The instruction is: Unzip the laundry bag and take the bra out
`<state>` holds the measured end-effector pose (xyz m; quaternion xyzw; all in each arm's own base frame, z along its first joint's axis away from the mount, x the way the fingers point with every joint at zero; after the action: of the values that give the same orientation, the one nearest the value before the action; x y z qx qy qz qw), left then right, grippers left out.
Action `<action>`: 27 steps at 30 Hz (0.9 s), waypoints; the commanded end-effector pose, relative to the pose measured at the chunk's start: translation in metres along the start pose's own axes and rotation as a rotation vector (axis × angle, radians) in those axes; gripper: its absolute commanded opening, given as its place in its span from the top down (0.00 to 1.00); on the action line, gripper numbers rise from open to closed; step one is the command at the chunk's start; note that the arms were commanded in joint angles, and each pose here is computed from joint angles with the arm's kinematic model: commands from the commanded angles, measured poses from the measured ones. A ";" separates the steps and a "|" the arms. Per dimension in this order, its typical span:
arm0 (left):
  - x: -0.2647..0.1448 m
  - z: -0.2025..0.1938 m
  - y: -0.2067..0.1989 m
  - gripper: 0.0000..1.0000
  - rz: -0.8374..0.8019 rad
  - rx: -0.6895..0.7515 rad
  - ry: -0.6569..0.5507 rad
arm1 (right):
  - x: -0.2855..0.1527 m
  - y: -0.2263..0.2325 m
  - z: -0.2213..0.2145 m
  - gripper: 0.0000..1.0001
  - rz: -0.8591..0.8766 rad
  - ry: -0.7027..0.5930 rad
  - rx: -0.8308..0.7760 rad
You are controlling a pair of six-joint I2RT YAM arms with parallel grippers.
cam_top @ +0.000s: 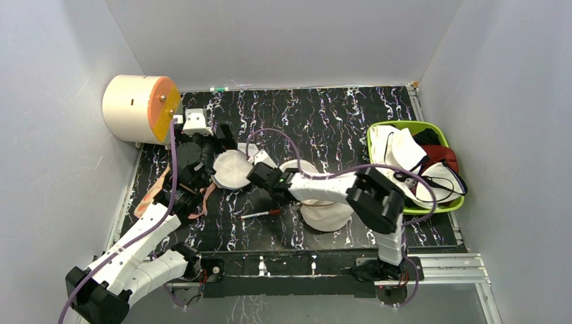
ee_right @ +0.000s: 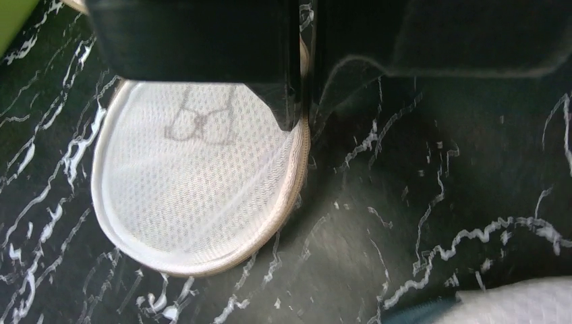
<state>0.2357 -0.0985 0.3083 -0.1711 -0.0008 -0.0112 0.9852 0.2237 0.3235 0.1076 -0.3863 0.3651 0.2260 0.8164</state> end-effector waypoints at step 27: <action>0.069 -0.118 -0.101 0.06 -0.553 -0.162 0.990 | -0.129 -0.102 -0.033 1.00 -0.065 -0.718 0.397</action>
<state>0.3168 -0.2254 0.2293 -0.1837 0.3427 -0.2951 0.8728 0.1930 0.2294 0.2335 -0.1376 0.1049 0.2611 0.9497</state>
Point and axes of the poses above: each gripper's point midway between its finger pads, its own x axis out along the fingers, its own y axis along the line the jaws close on, z = x × y, the point moved 9 cm from there along -x, back along the fingers, and after that the axes turned 15 degrees about -x, right-handed, at the moved point
